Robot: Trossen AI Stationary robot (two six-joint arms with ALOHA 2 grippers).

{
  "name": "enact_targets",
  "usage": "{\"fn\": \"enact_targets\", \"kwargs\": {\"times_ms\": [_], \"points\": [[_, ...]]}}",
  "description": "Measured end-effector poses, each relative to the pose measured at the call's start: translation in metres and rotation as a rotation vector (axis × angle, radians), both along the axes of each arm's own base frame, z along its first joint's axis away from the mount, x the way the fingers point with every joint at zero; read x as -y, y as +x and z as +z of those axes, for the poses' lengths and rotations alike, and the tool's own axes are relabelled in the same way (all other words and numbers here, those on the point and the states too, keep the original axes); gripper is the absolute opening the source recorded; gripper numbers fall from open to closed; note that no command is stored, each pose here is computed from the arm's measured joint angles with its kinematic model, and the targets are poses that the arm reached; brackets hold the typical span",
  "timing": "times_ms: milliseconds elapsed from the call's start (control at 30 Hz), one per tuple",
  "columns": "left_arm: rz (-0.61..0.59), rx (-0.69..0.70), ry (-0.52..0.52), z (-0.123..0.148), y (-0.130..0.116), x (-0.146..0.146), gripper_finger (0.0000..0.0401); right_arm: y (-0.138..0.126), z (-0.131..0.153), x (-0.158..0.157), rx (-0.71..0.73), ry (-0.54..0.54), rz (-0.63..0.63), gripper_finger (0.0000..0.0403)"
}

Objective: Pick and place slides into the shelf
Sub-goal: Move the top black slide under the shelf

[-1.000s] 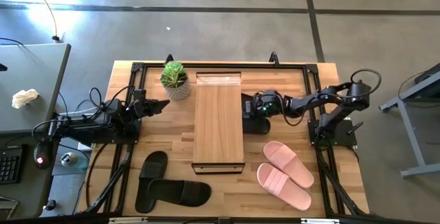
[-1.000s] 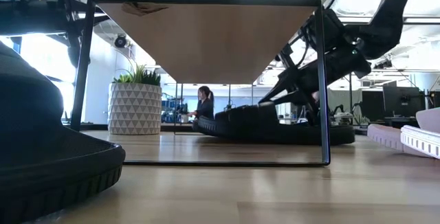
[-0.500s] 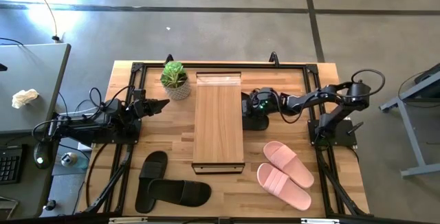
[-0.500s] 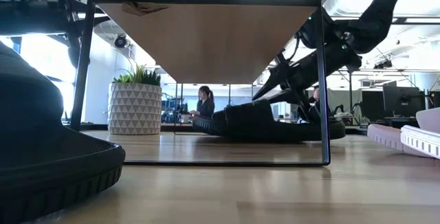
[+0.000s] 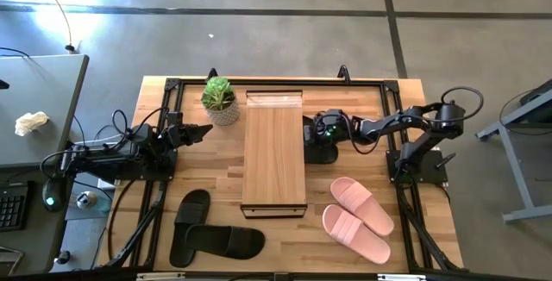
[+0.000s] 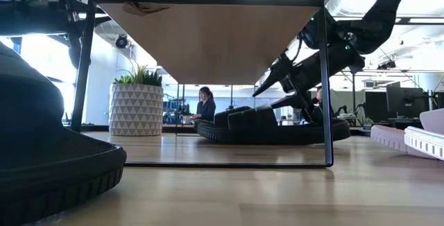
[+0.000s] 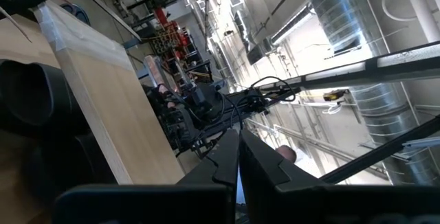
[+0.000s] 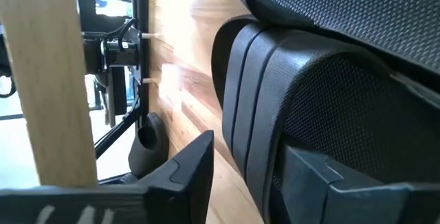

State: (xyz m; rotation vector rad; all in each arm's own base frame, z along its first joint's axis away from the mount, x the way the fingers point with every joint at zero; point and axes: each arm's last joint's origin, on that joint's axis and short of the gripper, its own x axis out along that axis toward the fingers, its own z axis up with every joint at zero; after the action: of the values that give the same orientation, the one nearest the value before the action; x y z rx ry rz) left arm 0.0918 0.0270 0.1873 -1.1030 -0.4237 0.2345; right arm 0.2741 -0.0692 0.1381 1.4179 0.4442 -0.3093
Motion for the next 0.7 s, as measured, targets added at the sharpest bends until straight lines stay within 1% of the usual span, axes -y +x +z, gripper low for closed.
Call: {"fn": "enact_targets", "kwargs": {"times_ms": [167,333,467,600,700], "points": [[0.000,0.000,0.000,0.000,0.000,0.000,0.0003,-0.001,0.004,-0.001,0.008,0.011,0.015,0.0138],[0.000,0.000,0.000,0.000,0.000,0.000,0.0003,-0.011,0.012,-0.004,-0.047,-0.001,0.031,0.0138],[0.000,0.000,0.000,0.000,0.000,0.000,0.0003,-0.020,0.020,-0.005,-0.099,-0.059,0.013,0.0138],[0.000,-0.001,0.001,0.000,0.000,0.000,0.0003,-0.026,0.033,-0.005,-0.076,-0.114,-0.008,0.0138],[0.000,-0.001,0.001,0.000,0.000,0.000,0.0003,-0.035,0.041,-0.007,-0.100,-0.136,-0.026,0.0138]]}}
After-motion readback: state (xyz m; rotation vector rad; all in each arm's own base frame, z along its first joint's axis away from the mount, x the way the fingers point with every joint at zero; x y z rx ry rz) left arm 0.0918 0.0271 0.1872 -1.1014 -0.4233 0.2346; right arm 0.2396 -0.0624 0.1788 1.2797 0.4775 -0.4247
